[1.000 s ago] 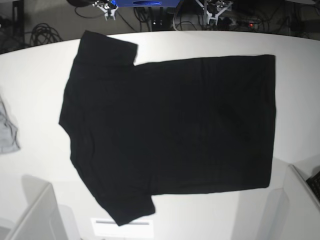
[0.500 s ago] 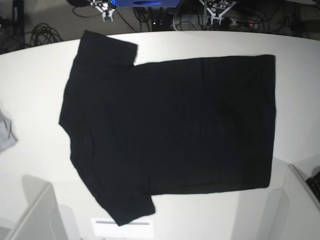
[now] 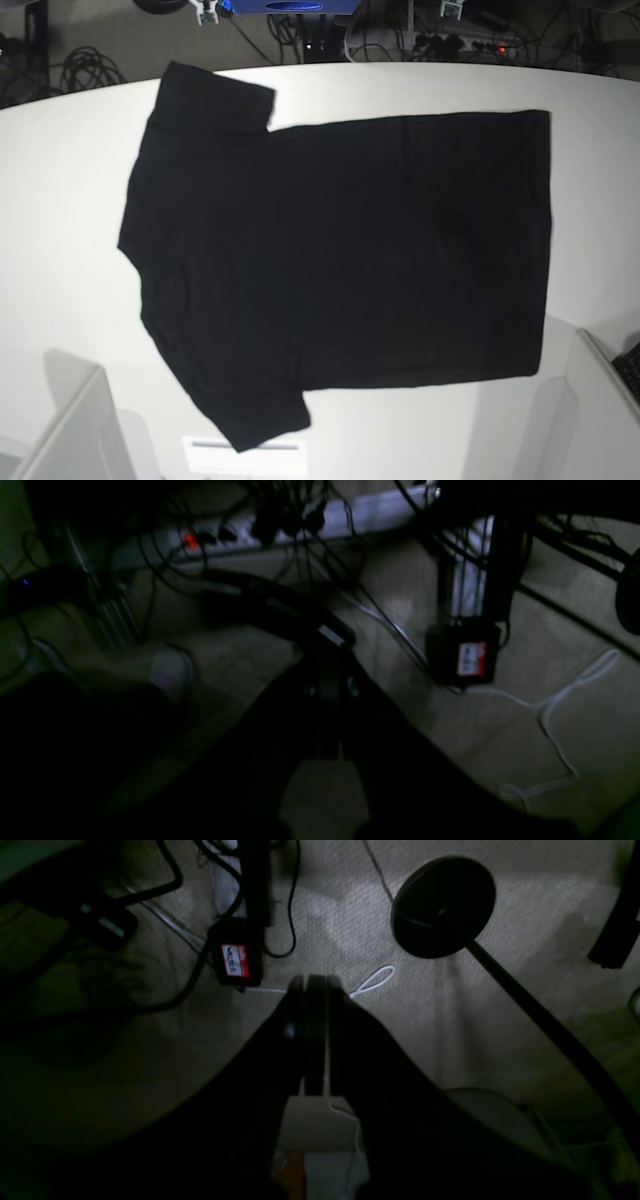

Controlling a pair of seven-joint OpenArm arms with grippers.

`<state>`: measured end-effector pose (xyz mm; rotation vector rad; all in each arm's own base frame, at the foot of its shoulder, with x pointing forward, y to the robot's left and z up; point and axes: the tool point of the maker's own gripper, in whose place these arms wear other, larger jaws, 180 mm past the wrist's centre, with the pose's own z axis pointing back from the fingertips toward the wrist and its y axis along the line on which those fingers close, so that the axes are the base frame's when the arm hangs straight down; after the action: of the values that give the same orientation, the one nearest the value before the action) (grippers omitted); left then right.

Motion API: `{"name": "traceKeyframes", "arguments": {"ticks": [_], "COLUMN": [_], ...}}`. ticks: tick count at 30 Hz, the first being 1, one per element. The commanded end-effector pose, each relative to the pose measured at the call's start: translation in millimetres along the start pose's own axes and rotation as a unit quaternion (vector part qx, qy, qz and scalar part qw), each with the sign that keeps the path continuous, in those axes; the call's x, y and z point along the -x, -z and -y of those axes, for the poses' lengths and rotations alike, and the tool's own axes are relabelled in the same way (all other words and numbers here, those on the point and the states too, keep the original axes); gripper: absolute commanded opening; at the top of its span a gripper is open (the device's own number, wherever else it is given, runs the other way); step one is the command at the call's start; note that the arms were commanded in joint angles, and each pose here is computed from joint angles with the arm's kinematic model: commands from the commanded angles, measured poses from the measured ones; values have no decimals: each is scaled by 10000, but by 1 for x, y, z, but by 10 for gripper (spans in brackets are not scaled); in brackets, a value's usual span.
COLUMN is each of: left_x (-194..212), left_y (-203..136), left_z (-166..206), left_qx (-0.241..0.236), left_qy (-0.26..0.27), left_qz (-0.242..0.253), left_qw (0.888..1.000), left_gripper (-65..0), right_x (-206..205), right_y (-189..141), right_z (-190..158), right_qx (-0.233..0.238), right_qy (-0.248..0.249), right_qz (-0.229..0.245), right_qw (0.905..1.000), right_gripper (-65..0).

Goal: Fold the T-shirt properly

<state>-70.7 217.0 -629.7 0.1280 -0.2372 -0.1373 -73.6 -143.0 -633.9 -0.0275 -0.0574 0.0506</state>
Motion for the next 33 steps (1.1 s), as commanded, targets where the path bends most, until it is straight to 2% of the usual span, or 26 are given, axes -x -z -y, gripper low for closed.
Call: {"name": "traceKeyframes", "arguments": {"ticks": [1,4,9,11,17,23,28,33], "left_x": [10,9,4,1,-22,-55,-72,-88], "left_y": [-9,-26,-56,-68,-107,-144,-170,-189], "left_z": [-13,-19,-39,-42,-41,-69,-92,-97], "left_qx": [-86,-88,-143,-112,5,-385,-597,-649], "left_qy": [107,211,448,544,735,75,163,199], "left_qz": [95,560,1115,1266,1808,2370,2647,2887], "left_qw": [9999,9982,9927,9904,9808,9707,9623,9550], "left_gripper": [-650,-650,-650,-650,-650,-650,-650,-650], "right_x": [0,0,6,10,9,-4,-7,-7], "right_y": [-5,-20,-43,-51,-78,-106,-121,-141], "right_z": [2,1,26,40,55,55,67,74], "right_qx": [17,35,451,616,803,886,1121,1226], "right_qy": [13,56,802,947,907,946,1197,1123], "right_qz": [115,360,602,642,906,1252,1406,1519], "right_qw": [9999,9993,9939,9915,9885,9836,9764,9743], "right_gripper": [-650,-650,-650,-650,-650,-650,-650,-650]}}
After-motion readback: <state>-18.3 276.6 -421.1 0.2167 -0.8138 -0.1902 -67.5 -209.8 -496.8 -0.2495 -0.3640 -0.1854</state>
